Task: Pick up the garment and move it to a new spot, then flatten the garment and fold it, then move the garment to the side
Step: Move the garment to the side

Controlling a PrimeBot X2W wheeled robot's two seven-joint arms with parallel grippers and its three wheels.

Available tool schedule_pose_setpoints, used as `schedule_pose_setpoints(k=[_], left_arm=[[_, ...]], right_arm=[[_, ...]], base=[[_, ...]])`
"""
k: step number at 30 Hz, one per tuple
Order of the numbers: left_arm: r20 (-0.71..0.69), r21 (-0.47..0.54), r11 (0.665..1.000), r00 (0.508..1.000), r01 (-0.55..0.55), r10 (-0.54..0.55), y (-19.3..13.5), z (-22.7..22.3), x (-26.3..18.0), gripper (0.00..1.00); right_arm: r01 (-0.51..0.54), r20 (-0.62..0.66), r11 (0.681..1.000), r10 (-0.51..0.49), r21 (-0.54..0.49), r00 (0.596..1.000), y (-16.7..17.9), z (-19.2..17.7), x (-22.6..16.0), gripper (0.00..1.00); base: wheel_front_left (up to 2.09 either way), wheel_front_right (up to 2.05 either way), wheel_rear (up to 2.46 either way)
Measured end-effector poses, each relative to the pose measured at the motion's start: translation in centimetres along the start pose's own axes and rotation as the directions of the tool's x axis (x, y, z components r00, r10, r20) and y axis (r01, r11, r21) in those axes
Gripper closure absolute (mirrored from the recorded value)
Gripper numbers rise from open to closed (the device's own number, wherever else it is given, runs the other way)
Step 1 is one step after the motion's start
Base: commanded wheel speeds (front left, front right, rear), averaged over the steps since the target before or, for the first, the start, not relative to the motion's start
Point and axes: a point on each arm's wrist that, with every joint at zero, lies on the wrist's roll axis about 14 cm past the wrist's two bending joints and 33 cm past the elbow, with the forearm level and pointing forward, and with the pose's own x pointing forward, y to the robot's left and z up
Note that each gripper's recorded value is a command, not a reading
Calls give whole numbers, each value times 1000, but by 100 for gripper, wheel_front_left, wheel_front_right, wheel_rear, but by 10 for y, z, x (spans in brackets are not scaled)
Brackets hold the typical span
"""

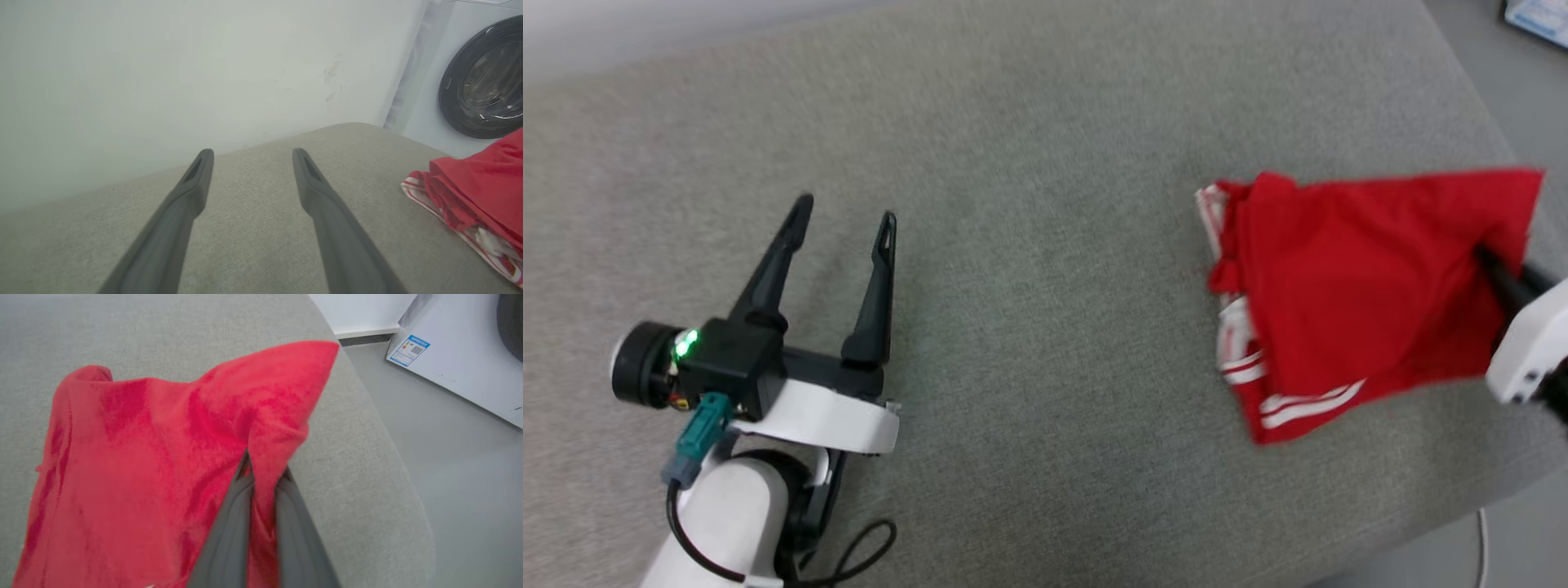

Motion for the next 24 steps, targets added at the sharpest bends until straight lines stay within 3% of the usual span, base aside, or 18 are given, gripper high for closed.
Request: schedule_pose_setpoints(k=[8,15,18,19,20,24], left_arm=[[-26,-33,999,999,40,-41,6,-34,21,0],[-45,-46,999,999,15,-17,22,-55,19,0],[-43,-49,999,999,4,-6,27,-59,17,0],[-45,-49,999,999,2,-4,28,-60,17,0],[-47,-48,999,999,-1,-1,30,-61,16,0],[-48,-44,999,999,-15,12,36,-64,15,0]], right_arm=[[178,81,982,-173,-60,982,-55,38,51,100],[316,83,944,-309,-95,947,-96,43,82,100],[339,72,933,-332,-119,940,-99,36,93,100],[342,63,931,-337,-126,939,-98,31,97,85],[345,63,930,-339,-129,939,-96,27,100,0],[353,80,927,-345,-129,935,-90,21,110,0]], base=[[0,0,0],[0,0,0],[0,0,0],[0,0,0],[0,0,0],[0,0,0]])
